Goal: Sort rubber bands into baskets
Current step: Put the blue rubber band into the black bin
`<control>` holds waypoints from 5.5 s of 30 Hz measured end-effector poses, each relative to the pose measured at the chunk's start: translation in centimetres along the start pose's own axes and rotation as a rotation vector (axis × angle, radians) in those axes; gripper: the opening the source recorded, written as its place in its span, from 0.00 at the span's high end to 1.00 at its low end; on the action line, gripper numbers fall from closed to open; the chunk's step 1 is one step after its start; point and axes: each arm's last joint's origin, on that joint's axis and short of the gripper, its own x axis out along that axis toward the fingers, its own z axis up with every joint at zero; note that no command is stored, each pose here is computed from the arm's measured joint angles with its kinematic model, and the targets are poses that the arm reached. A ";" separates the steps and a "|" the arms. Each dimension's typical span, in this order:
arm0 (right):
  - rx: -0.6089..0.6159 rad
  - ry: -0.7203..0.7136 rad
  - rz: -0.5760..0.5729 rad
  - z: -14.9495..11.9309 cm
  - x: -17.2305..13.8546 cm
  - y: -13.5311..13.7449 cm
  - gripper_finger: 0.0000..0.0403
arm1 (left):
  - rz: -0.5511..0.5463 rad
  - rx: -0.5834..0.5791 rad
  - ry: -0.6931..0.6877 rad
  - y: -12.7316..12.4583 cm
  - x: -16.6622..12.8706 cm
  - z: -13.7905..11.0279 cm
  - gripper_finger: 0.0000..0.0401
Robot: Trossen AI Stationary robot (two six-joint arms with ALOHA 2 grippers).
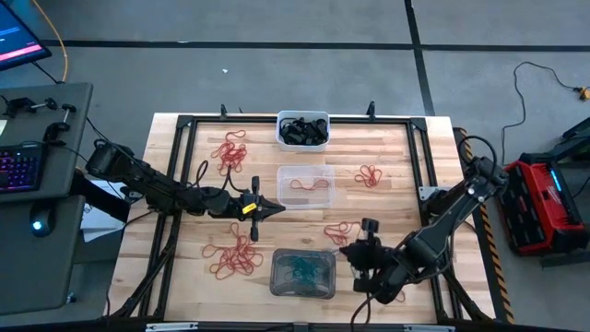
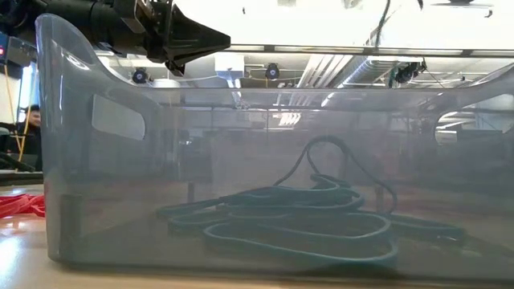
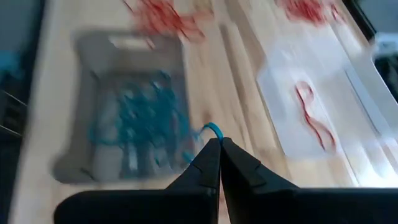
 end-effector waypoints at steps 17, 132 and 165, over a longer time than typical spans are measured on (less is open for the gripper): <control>-0.096 -0.100 0.114 3.7 3.0 0.4 1.00 | 0.000 -0.003 0.000 0.0 0.0 0.0 1.00; 0.027 0.510 0.078 -3.6 2.9 1.5 1.00 | -0.005 0.000 0.026 0.0 0.0 -0.3 1.00; 0.072 0.645 0.038 -5.3 5.9 2.8 0.74 | -0.005 -0.001 0.028 -0.1 0.0 -0.3 1.00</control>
